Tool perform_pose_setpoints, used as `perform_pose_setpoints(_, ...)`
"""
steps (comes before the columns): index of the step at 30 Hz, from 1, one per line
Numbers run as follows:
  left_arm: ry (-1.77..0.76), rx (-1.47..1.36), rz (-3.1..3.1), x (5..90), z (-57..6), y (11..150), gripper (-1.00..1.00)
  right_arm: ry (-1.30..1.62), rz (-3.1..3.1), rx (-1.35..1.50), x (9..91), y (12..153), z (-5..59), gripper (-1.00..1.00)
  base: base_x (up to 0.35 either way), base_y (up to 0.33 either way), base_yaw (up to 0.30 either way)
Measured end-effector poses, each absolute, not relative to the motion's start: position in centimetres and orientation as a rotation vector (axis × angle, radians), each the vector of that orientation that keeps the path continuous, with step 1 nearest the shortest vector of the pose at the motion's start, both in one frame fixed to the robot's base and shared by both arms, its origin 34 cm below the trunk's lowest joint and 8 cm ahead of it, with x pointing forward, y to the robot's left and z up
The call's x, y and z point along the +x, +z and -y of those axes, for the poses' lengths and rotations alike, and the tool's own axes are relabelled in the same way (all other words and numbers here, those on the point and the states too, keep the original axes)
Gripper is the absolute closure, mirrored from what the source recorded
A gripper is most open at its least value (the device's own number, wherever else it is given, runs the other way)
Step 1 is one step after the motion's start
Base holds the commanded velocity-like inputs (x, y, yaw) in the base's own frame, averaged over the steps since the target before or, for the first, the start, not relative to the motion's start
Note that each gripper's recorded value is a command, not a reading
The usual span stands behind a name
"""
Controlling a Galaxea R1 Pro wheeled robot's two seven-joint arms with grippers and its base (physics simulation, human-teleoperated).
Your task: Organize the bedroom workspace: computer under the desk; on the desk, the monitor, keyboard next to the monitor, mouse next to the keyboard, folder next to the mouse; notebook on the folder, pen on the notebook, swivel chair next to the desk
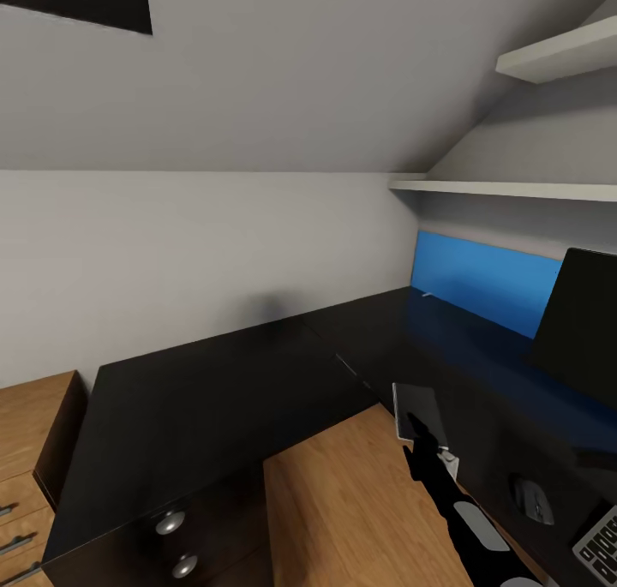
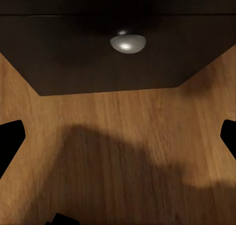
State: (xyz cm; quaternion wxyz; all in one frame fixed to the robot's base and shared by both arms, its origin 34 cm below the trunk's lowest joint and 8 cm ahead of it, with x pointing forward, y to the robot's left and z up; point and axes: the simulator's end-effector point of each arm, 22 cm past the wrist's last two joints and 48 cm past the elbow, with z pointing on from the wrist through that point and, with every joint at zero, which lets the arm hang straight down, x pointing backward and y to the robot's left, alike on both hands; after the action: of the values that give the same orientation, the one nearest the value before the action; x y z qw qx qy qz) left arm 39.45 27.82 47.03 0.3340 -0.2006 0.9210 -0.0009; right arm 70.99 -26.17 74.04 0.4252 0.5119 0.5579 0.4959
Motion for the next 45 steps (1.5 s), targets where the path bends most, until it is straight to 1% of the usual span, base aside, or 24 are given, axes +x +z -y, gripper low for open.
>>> perform_pose_setpoints(33, 0.001, -0.526, -2.403, 39.4, -28.0, 46.0, -1.00, 1.232, -1.409, 1.304, 70.4, 71.9, 26.1, -1.00, 0.000, 0.000, 0.000)
perform_pose_setpoints(45, 0.000, -0.526, -2.403, 39.4, -28.0, 46.0, -1.00, 1.232, -1.410, 1.304, 70.4, 71.9, 26.1, -1.00, 0.091, 0.070, 0.000)
